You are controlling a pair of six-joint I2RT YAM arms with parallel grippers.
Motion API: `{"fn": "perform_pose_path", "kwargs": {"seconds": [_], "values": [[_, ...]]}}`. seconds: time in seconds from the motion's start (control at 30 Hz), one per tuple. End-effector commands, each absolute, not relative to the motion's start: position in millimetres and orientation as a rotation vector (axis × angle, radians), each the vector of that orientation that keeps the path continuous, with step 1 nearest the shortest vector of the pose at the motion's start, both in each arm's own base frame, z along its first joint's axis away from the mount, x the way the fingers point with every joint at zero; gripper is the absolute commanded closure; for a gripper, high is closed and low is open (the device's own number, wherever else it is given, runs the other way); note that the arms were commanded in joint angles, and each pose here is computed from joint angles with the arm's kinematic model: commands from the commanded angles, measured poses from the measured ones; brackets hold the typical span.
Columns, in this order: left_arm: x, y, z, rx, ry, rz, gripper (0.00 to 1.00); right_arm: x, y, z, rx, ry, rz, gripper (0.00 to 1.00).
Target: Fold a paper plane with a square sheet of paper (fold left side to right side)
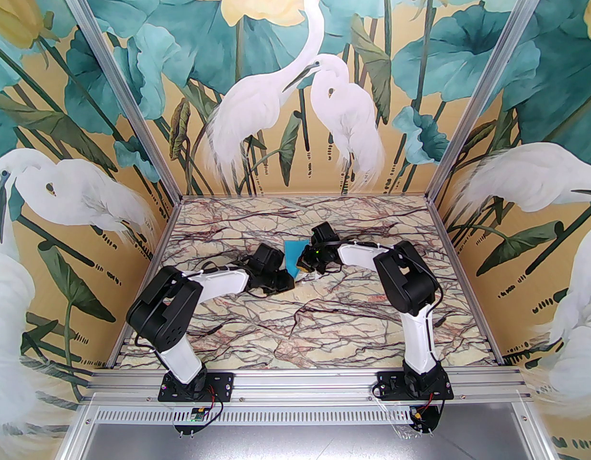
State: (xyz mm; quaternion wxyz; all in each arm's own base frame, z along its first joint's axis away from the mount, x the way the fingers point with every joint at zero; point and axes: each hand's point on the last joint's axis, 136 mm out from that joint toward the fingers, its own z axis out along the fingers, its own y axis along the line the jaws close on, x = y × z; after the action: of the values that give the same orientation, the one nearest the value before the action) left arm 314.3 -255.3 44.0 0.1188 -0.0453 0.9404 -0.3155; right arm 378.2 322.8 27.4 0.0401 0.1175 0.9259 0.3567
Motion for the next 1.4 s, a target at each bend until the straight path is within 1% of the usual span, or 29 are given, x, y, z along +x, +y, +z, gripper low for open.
{"fn": "perform_pose_path", "kwargs": {"seconds": [0.0, 0.13, 0.27, 0.53, 0.8, 0.87, 1.1, 1.3, 1.37], "values": [[338, -258, 68, -0.122, 2.693, -0.982, 0.8, 377, 323, 21, 0.338, 2.867, 1.068, 1.0], [352, -253, 56, -0.143, 2.717, -0.918, 0.74, 378, 321, 22, 0.33, 2.87, 1.06, 1.0], [361, -245, 39, -0.21, 2.747, -0.859, 0.77, 377, 321, 21, 0.333, 2.875, 1.059, 1.0], [376, -247, 31, -0.207, 2.753, -0.817, 0.76, 377, 322, 22, 0.332, 2.874, 1.065, 1.0], [379, -243, 16, -0.22, 2.789, -0.753, 0.77, 377, 322, 22, 0.329, 2.87, 1.072, 1.0], [380, -242, 12, -0.23, 2.794, -0.74, 0.8, 377, 322, 22, 0.329, 2.869, 1.072, 1.0], [378, -238, 2, -0.26, 2.831, -0.685, 0.83, 377, 322, 23, 0.323, 2.865, 1.075, 1.0], [374, -239, -8, -0.271, 2.869, -0.639, 0.84, 379, 324, 34, 0.282, 2.823, 1.106, 0.9], [373, -241, -12, -0.27, 2.882, -0.62, 0.84, 380, 323, 37, 0.271, 2.807, 1.114, 0.89]]}}
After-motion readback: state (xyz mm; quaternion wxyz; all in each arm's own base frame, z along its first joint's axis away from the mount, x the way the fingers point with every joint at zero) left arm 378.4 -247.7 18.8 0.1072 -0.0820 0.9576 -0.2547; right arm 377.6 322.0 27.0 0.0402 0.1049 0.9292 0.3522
